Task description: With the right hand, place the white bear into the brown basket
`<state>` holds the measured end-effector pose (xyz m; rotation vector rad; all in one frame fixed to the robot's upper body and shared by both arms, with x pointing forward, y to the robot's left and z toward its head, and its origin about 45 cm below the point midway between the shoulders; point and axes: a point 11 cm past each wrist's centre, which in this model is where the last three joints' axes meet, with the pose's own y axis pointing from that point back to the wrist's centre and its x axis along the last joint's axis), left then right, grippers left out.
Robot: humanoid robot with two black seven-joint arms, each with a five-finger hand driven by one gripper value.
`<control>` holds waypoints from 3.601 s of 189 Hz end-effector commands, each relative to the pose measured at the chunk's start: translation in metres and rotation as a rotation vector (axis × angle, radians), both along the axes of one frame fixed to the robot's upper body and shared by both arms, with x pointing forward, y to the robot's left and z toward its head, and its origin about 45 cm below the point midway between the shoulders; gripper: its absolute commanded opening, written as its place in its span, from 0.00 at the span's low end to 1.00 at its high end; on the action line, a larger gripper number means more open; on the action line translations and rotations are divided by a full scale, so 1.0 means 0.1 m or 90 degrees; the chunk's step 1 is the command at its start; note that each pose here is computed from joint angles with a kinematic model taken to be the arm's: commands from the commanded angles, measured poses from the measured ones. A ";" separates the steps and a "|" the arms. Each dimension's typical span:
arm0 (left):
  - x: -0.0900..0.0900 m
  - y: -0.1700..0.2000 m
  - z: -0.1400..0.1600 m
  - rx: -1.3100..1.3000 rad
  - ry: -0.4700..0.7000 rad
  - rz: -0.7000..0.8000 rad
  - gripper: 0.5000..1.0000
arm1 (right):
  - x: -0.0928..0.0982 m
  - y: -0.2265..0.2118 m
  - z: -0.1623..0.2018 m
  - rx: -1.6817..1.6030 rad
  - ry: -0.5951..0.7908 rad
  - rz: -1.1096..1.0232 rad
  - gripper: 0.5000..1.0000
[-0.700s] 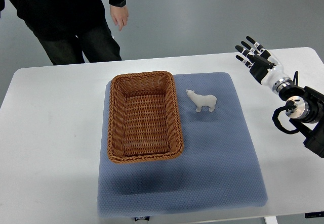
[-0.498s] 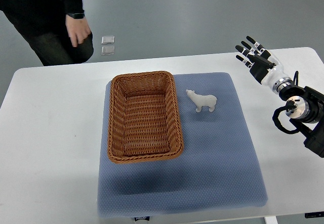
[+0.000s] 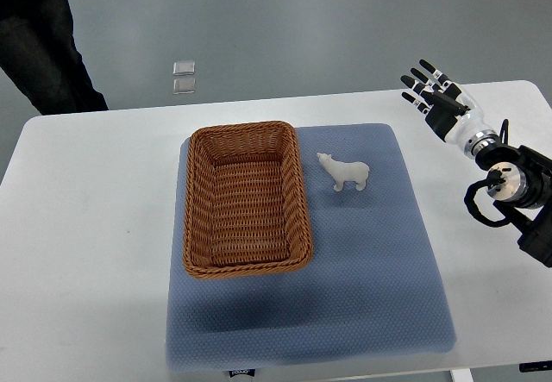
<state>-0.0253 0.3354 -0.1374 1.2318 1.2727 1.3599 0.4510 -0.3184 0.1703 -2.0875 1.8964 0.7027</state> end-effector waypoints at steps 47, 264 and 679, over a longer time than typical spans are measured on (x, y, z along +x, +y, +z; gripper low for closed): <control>0.00 0.00 0.00 0.000 0.000 0.001 1.00 | 0.01 -0.01 0.05 0.003 -0.012 0.015 0.86; 0.00 0.00 0.00 0.000 0.000 0.001 1.00 | 0.04 -0.02 0.15 -0.056 -0.035 0.056 0.85; 0.00 0.00 0.00 0.000 0.000 0.001 1.00 | -0.36 0.75 -0.09 -0.926 -0.167 0.589 0.60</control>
